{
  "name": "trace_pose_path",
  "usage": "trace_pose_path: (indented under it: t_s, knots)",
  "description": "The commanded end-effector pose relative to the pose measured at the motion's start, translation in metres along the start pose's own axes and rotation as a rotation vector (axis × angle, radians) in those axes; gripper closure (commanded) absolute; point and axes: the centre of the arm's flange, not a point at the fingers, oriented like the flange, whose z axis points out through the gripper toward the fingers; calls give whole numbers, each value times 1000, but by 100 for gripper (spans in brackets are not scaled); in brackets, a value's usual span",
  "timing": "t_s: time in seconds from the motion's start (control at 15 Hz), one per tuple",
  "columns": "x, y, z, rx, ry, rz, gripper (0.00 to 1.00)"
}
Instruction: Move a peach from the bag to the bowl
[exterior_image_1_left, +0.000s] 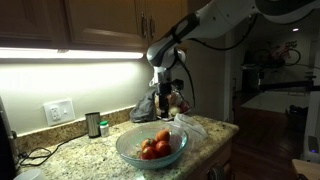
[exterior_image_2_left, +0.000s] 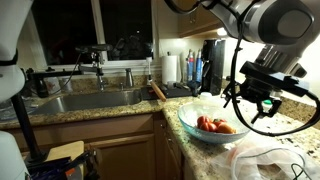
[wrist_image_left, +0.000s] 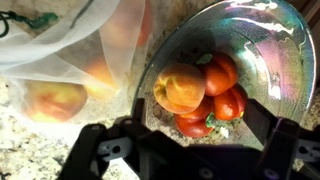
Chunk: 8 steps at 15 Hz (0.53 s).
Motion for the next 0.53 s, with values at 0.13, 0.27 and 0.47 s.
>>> trace_pose_path:
  t_s: [0.13,0.27,0.47]
  knots:
    - [-29,-11,-37,-143,80,106,0]
    - [-8,5,-35,-104,78,67,0]
    - [-12,4,-39,-111,84,77,0]
